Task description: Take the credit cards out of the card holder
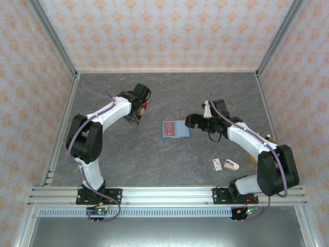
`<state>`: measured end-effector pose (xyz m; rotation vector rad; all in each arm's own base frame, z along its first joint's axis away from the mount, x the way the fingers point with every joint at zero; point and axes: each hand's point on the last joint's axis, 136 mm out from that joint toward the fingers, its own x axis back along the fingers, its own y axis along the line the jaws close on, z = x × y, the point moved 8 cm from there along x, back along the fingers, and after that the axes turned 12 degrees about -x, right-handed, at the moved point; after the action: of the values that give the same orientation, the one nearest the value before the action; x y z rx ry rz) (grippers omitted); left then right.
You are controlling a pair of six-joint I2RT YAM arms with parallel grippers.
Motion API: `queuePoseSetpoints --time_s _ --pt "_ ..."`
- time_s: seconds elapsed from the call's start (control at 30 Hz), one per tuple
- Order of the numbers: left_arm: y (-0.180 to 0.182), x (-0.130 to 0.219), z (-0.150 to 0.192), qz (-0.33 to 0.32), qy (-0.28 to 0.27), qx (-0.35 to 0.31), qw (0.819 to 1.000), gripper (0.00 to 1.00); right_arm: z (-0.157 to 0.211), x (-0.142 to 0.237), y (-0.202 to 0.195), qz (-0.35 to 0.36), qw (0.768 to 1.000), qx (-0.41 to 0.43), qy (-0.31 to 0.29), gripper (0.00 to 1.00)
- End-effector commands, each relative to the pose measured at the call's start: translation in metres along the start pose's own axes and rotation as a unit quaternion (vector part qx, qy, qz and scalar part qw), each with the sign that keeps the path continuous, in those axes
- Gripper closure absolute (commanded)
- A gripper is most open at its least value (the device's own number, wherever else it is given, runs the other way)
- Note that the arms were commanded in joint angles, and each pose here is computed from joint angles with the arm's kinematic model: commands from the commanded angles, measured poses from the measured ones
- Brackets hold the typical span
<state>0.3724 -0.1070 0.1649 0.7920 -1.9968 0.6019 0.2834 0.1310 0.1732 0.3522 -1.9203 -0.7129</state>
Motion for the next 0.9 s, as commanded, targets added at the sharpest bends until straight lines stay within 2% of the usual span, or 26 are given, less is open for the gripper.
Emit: queuePoseSetpoints --time_s 0.0,0.2,0.33,0.5,0.63,0.87 --pt "-0.004 -0.003 -0.006 -0.003 -0.018 0.029 0.999 1.00 0.001 -0.001 0.001 0.000 1.000 0.014 0.002 0.07" --pt "-0.005 -0.009 -0.002 0.010 0.001 0.042 0.999 0.96 0.001 -0.001 0.001 0.002 1.000 0.013 0.002 0.07" --pt "-0.010 -0.010 -0.002 0.023 0.013 0.031 0.999 0.80 0.002 -0.002 0.002 0.000 1.000 0.015 0.004 0.07" --pt "-0.016 -0.005 -0.005 0.037 0.023 0.009 0.999 0.68 0.003 -0.003 0.001 0.001 1.000 0.015 0.004 0.07" --pt "-0.016 0.006 -0.012 0.051 0.019 -0.010 0.998 0.65 0.002 -0.004 0.001 0.004 1.000 0.017 0.002 0.07" --pt "0.003 0.047 -0.025 0.091 -0.005 -0.067 0.994 0.62 0.009 -0.010 0.008 0.016 0.999 0.045 0.006 0.08"
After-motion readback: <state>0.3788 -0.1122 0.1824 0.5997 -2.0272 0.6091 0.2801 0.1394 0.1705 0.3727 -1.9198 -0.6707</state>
